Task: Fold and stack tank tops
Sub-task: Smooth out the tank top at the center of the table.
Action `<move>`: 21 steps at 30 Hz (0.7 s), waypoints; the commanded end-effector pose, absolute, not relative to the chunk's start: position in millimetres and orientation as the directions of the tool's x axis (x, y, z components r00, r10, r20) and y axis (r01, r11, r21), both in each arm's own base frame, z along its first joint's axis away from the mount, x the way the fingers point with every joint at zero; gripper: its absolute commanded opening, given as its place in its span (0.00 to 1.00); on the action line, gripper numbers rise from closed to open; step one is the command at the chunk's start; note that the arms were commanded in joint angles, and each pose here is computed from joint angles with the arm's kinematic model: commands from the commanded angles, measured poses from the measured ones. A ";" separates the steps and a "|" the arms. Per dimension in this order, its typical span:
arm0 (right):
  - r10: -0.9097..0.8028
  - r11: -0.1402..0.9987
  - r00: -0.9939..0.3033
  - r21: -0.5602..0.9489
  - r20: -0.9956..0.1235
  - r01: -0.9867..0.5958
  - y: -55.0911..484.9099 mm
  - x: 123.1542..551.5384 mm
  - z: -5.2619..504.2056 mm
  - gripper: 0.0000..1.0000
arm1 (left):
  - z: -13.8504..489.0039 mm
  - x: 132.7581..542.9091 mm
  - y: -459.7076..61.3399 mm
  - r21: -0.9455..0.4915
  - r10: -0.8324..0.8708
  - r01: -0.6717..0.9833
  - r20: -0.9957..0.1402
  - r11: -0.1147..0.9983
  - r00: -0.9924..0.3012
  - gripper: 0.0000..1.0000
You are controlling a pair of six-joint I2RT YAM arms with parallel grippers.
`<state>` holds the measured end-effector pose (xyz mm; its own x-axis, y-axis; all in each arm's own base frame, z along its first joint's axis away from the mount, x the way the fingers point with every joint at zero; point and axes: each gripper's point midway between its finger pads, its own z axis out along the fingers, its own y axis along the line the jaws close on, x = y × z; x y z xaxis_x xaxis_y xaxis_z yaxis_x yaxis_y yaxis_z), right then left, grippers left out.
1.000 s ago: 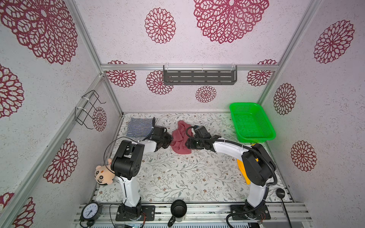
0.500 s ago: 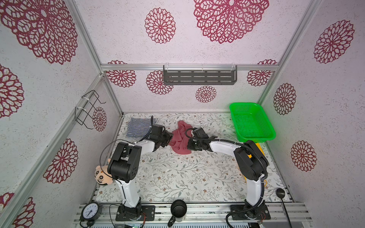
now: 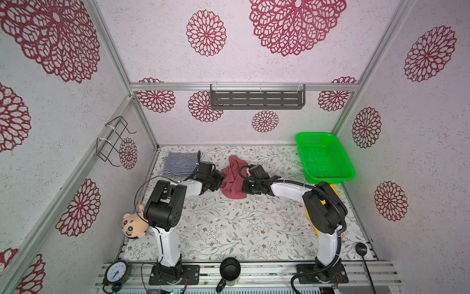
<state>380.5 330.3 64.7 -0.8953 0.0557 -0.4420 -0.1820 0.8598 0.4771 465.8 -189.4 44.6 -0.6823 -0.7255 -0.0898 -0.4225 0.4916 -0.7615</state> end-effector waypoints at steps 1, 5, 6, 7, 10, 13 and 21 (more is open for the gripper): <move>0.059 0.854 -0.857 0.471 -0.511 -0.222 325.8 385.2 96.7 0.00 | 45.0 472.1 -194.0 -0.763 -0.722 -0.420 -0.088 0.492 -0.686 0.42; 0.036 0.859 -0.855 0.453 -0.518 -0.238 323.4 382.8 98.6 0.00 | 49.0 473.7 -193.1 -0.757 -0.714 -0.412 -0.102 0.507 -0.692 0.25; 0.027 0.860 -0.854 0.448 -0.520 -0.246 323.1 381.6 99.4 0.00 | 50.1 473.7 -192.5 -0.754 -0.712 -0.412 -0.104 0.512 -0.694 0.18; 0.014 0.860 -0.853 0.441 -0.522 -0.256 322.6 380.4 101.0 0.00 | 50.2 472.7 -192.5 -0.750 -0.710 -0.413 -0.106 0.517 -0.696 0.12; -0.089 0.863 -0.834 0.376 -0.544 -0.337 317.0 373.6 111.8 0.00 | 68.1 472.9 -188.3 -0.754 -0.701 -0.387 -0.134 0.531 -0.700 0.00; -0.245 0.857 -0.767 0.237 -0.593 -0.458 300.6 368.5 132.9 0.00 | 98.5 477.3 -175.2 -0.746 -0.677 -0.337 -0.201 0.574 -0.708 0.00; -0.480 0.830 -0.602 -0.108 -0.638 -0.547 217.3 377.2 204.7 0.00 | 243.5 485.5 -142.0 -0.686 -0.537 -0.085 -0.480 0.723 -0.693 0.00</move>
